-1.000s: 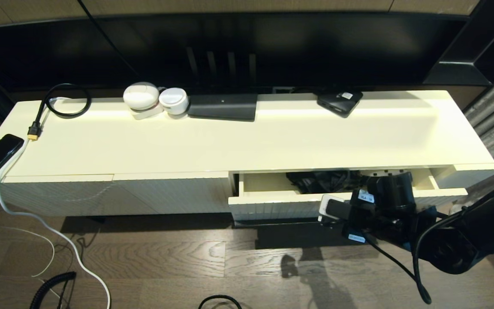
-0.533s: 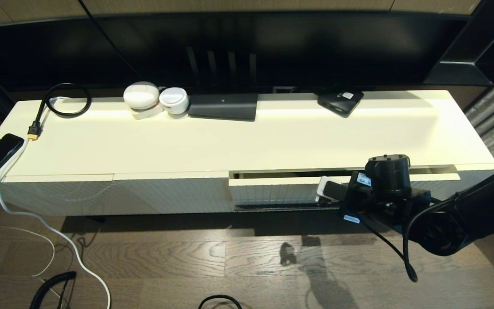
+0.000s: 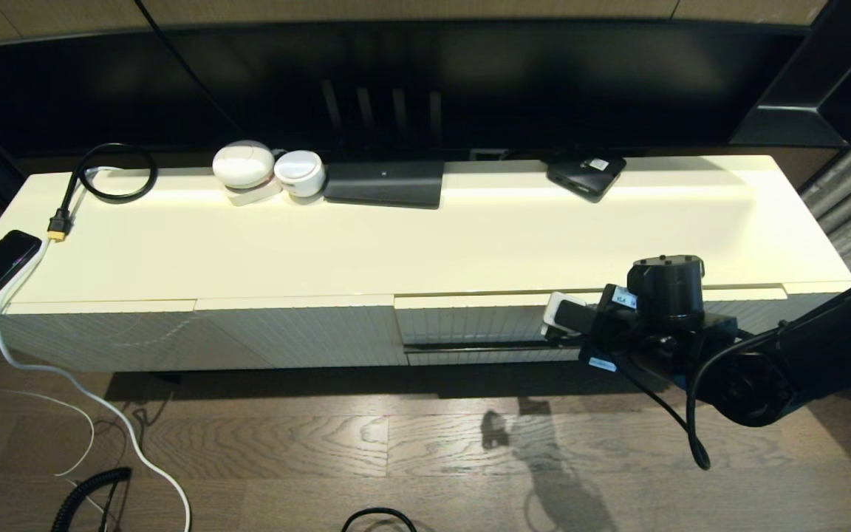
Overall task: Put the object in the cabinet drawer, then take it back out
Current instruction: Close the drawer, then open the drawer
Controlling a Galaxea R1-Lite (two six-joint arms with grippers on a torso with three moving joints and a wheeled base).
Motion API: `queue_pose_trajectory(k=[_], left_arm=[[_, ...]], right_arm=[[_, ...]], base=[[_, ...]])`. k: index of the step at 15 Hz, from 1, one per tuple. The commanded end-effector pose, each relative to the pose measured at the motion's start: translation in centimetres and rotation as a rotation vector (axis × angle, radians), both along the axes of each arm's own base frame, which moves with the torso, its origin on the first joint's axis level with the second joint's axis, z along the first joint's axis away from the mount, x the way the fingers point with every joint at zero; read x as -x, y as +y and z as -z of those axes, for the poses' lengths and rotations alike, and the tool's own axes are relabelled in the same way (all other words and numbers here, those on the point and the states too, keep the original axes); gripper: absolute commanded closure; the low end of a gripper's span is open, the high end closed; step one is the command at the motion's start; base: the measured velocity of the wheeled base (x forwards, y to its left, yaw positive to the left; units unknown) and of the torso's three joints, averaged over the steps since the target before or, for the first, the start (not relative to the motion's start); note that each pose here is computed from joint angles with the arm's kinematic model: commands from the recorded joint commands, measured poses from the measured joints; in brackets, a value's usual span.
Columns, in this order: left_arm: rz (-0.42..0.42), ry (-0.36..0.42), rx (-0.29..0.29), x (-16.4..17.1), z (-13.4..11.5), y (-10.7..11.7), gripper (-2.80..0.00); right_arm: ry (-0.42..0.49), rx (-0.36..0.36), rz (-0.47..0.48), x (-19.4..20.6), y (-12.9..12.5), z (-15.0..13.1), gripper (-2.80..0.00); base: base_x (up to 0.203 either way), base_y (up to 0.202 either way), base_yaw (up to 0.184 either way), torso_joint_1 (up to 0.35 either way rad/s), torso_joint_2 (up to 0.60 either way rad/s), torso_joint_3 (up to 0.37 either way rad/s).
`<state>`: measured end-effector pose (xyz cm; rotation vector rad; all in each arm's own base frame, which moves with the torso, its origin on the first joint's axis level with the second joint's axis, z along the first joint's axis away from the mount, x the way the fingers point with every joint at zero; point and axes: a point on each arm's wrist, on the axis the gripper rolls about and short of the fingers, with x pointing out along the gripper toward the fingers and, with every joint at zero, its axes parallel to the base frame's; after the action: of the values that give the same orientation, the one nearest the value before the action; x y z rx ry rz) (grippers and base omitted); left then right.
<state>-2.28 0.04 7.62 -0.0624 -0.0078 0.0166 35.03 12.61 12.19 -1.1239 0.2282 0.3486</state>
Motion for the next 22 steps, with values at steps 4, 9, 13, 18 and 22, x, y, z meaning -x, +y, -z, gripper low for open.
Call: queue_pose_trajectory(k=[4, 9, 13, 18, 22], left_arm=[[0.0, 0.0, 0.001, 0.0, 0.0, 0.0, 0.0], [-0.001, 0.0, 0.001, 0.0, 0.0, 0.0, 0.0], [-0.002, 0.0, 0.001, 0.0, 0.0, 0.0, 0.0], [-0.002, 0.0, 0.001, 0.0, 0.0, 0.0, 0.0], [-0.002, 0.0, 0.001, 0.0, 0.0, 0.0, 0.0]], right_arm=[[-0.022, -0.008, 0.004, 1.3, -0.5, -1.3, 0.0], [-0.034, -0.026, 0.009, 7.5, -2.8, -6.4, 0.0], [0.034, -0.035, 0.02, 15.7, -5.8, -8.3, 0.0], [0.144, -0.01, 0.01, 25.2, -9.3, -6.4, 0.0], [0.344, 0.031, -0.133, 28.6, -10.2, -3.9, 0.0]], base=[[0.0, 0.0, 0.0, 0.0, 0.0, 0.0], [0.0, 0.0, 0.0, 0.0, 0.0, 0.0], [0.0, 0.0, 0.0, 0.0, 0.0, 0.0], [0.0, 0.0, 0.0, 0.0, 0.0, 0.0], [0.0, 0.0, 0.0, 0.0, 0.0, 0.0]])
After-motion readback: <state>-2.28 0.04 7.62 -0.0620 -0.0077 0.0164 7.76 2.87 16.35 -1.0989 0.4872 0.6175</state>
